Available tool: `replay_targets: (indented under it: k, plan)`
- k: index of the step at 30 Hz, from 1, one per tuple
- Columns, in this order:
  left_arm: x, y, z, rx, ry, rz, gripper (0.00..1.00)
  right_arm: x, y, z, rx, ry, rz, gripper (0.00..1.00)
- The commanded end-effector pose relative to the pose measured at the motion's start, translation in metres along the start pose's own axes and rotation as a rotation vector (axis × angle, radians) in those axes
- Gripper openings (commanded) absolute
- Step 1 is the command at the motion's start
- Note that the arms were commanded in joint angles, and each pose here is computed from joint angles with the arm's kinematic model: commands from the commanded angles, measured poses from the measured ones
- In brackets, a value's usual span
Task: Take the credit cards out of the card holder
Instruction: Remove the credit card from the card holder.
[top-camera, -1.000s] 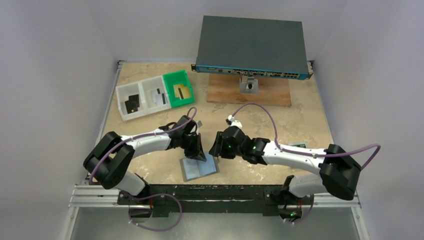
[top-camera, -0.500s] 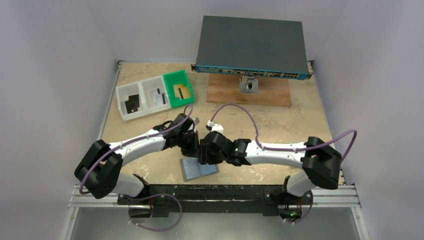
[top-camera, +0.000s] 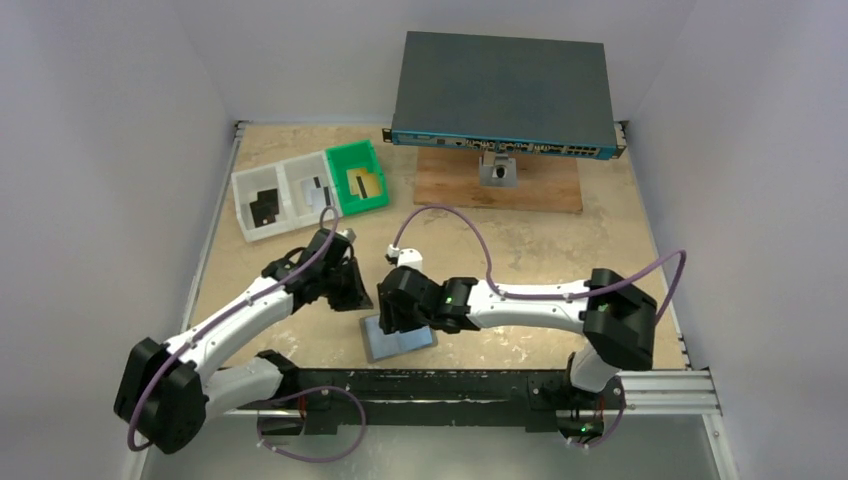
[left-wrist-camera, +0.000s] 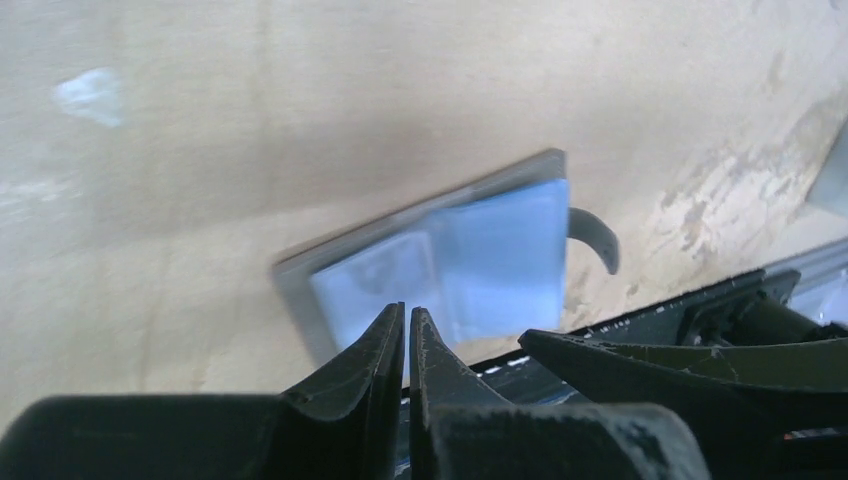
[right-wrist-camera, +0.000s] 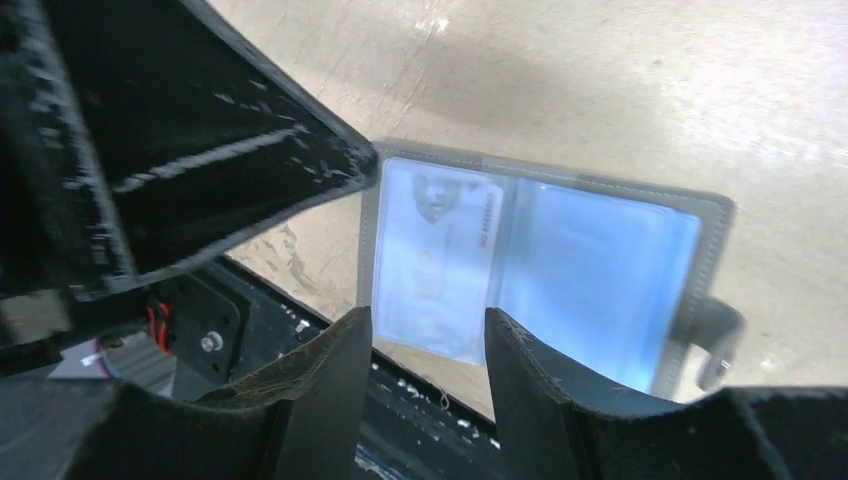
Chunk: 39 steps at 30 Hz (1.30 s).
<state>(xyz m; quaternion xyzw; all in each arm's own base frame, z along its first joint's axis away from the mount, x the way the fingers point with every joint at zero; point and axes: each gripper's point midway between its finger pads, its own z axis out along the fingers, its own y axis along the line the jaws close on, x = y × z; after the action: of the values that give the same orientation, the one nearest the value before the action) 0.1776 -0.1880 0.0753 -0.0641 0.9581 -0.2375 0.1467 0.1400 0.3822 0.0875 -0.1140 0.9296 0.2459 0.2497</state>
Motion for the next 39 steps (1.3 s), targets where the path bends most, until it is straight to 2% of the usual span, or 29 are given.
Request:
replay_targets:
  k: [1,9,27,31,34,39]
  plan:
    - [0.008,0.041,-0.011,-0.108,-0.029,-0.069,0.06,0.010,0.014,0.017,-0.002,0.046,-0.077,0.46]
    - [0.019,0.055,-0.011,-0.112,-0.036,-0.114,0.06,0.027,0.010,0.047,0.075,0.116,-0.130,0.58]
    - [0.020,0.052,-0.007,-0.089,-0.023,-0.102,0.06,0.062,-0.026,0.079,0.244,0.235,-0.186,0.57]
    - [0.020,0.051,-0.007,-0.082,-0.022,-0.095,0.06,0.078,-0.032,0.085,0.248,0.296,-0.181,0.53]
    - [0.021,0.050,-0.007,-0.074,-0.018,-0.089,0.06,0.085,-0.035,0.088,0.250,0.316,-0.178,0.46]
    - [0.025,0.048,-0.004,-0.054,0.008,-0.074,0.06,0.092,-0.036,0.092,0.237,0.335,-0.165,0.26]
